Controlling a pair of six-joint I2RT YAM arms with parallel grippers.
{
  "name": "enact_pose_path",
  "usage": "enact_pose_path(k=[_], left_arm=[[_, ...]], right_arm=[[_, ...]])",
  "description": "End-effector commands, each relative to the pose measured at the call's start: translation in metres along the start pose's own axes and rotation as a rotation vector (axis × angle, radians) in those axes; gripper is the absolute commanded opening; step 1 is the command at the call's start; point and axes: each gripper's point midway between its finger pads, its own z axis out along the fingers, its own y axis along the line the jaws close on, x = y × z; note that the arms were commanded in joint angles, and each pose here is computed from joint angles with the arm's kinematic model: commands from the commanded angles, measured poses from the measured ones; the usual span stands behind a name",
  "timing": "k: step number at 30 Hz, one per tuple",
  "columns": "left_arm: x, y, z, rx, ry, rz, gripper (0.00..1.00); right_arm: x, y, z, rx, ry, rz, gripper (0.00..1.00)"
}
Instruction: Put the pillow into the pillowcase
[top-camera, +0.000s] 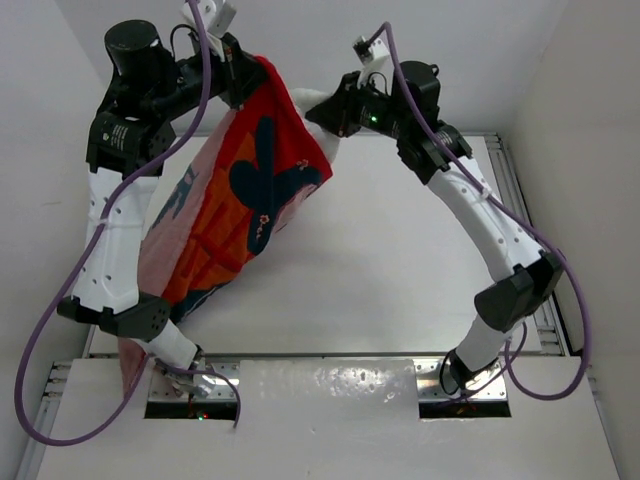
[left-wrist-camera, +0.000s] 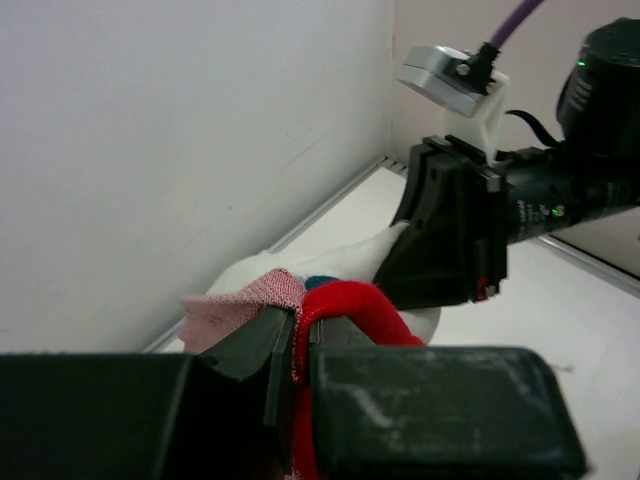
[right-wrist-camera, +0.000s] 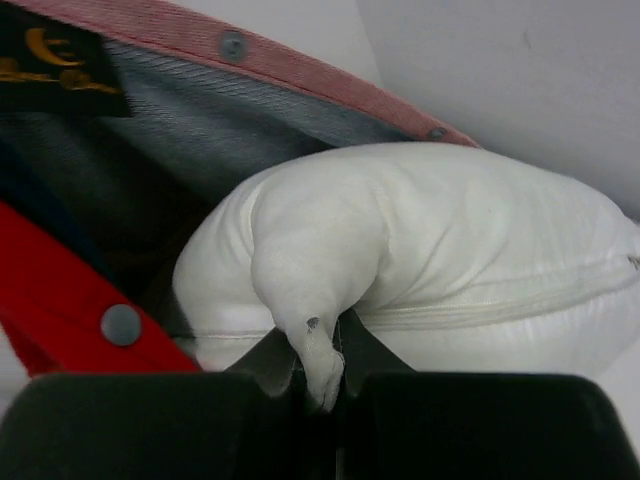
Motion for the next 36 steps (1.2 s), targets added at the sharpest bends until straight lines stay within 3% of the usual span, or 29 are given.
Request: enact_pose_path(k=[1,3,8,14,19,21,23,24,25,26,27,28,31,36], left_arm=[[-0.094,-0.022,-0.011,0.023,-0.308,0.108,0.0],[-0.107,-0.044,-0.003,0.098,-0.362,0.126,0.0],[-0.161,-0.096,-0.017,0.268,-0.556,0.146,0.0],[-0.203,-0.118,-0.053,0.338,-0.7,0.113,0.0],[-0.24,-0.124,-0.101,0.403,-0.832,0.066,0.0],[-0.258,-0.126,-0.129,0.41,-0.926,0.118,0.0],[-0.262,-0.121,-0.141,0.395,-0.933,0.118,0.0],[-0.26,-0.117,-0.139,0.382,-0.917,0.114,0.0],[-0.258,-0.111,-0.14,0.356,-0.901,0.114,0.0],[-0.255,-0.105,-0.135,0.331,-0.885,0.118,0.0],[-0.254,-0.101,-0.136,0.313,-0.873,0.115,0.0],[-0.248,-0.092,-0.131,0.273,-0.845,0.119,0.0],[-0.236,-0.078,-0.123,0.208,-0.778,0.115,0.0],[-0.219,-0.066,-0.116,0.147,-0.705,0.138,0.0]], right_arm=[[-0.065,0.085,-0.047,-0.152,-0.161,-0.104,0.0],[-0.072,0.13,-0.06,-0.235,-0.199,-0.172,0.0],[-0.055,0.181,-0.044,-0.303,-0.193,-0.222,0.0],[0.003,0.177,0.017,-0.26,-0.005,-0.176,0.0],[0.026,0.152,0.027,-0.161,0.035,-0.146,0.0],[0.024,0.136,0.025,-0.113,0.032,-0.114,0.0],[0.027,0.124,0.024,-0.083,0.045,-0.088,0.0],[0.026,0.121,0.023,-0.073,0.049,-0.086,0.04],[0.034,0.115,0.024,-0.059,0.084,-0.093,0.19],[0.025,0.119,0.02,-0.063,0.078,-0.109,0.28],[0.023,0.12,0.018,-0.062,0.084,-0.126,0.41],[0.025,0.118,0.013,-0.051,0.112,-0.163,0.68],[-0.008,0.11,-0.016,0.027,0.042,-0.236,0.98],[-0.079,0.087,-0.105,0.157,-0.185,-0.2,0.99]])
